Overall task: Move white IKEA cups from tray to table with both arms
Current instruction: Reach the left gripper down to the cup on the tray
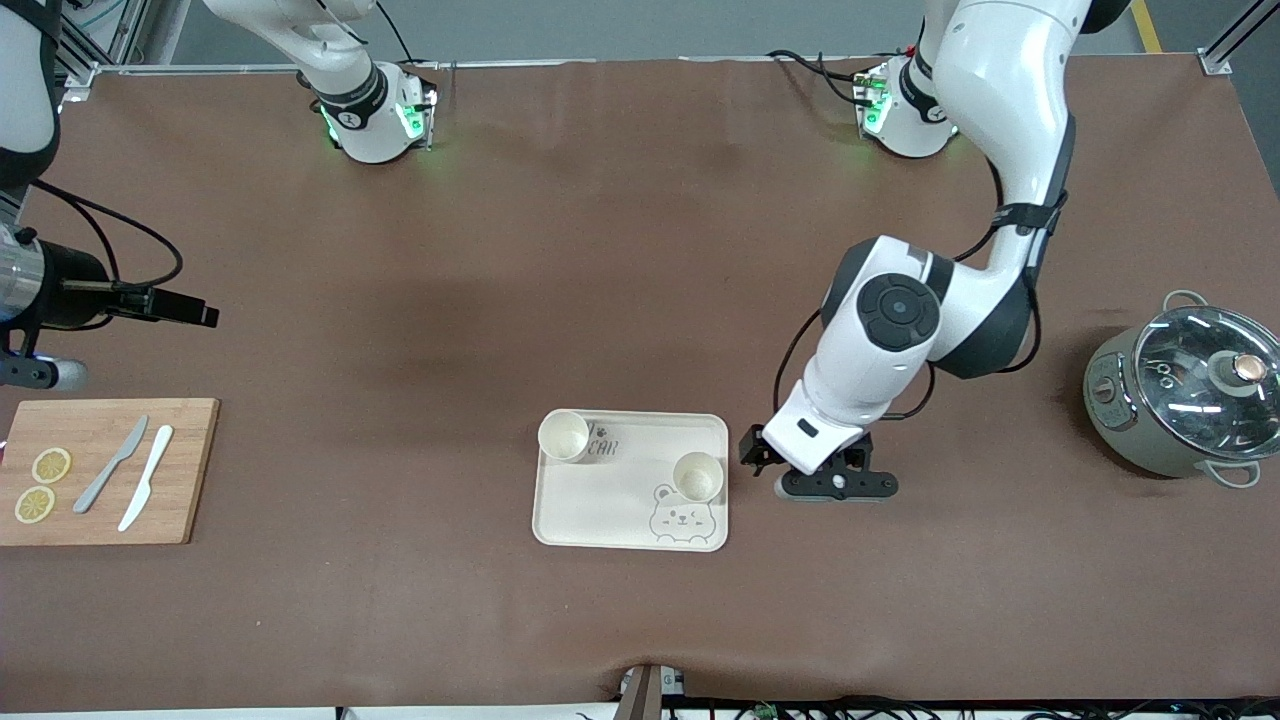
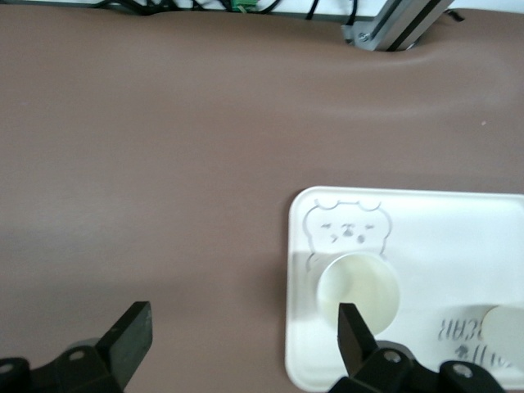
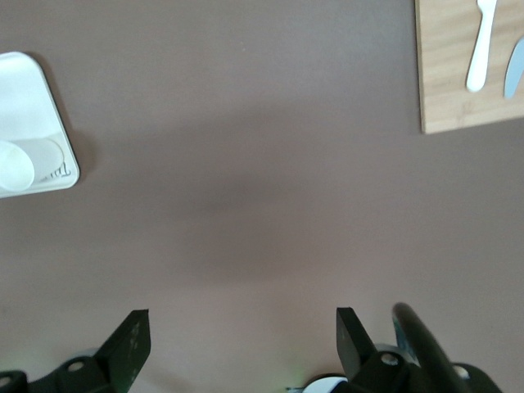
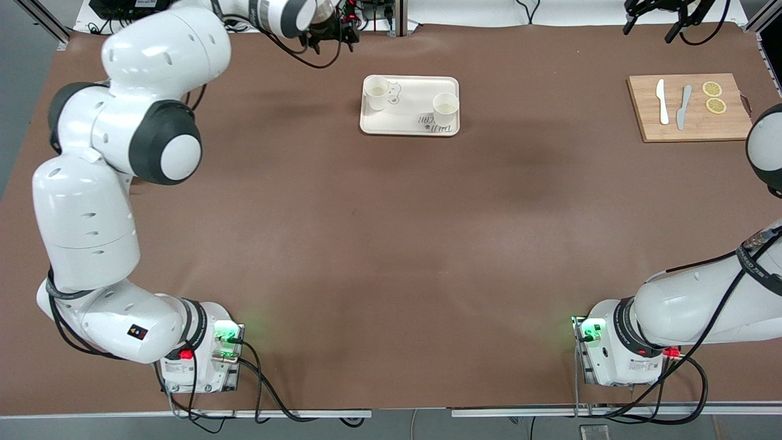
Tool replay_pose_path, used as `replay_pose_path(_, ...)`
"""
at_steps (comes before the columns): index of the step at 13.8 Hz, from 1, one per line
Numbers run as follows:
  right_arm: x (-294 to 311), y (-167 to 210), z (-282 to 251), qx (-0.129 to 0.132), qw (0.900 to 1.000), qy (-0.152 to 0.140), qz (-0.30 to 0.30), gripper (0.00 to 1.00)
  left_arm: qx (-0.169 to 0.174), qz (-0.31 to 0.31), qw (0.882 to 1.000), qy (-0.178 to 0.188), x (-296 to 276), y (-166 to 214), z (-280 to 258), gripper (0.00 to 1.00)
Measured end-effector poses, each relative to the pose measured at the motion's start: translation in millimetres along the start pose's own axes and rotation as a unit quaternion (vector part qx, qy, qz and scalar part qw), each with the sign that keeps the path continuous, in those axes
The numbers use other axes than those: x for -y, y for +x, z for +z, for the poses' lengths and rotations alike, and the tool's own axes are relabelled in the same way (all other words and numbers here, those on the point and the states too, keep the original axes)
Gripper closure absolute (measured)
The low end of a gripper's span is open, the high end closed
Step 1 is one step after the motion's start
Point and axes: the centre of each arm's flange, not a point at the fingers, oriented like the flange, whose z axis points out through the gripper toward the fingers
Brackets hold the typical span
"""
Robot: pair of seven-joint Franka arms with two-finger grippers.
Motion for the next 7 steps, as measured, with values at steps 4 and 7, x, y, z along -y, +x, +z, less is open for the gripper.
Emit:
replay_pose_path(4,37.6,-5.6,9.5,0.014,0.996,0.016,0.09,0.0,-0.006,0.001,1.0,-0.009,-13.4,-12.6,48.4,0.0)
replay_pose_path(7,62.4,-4.6,25.1,0.031,0.992,0.021,0.118,0.0,-0.01,-0.008,1.0,-0.015,-21.9,-22.6,77.0,0.0)
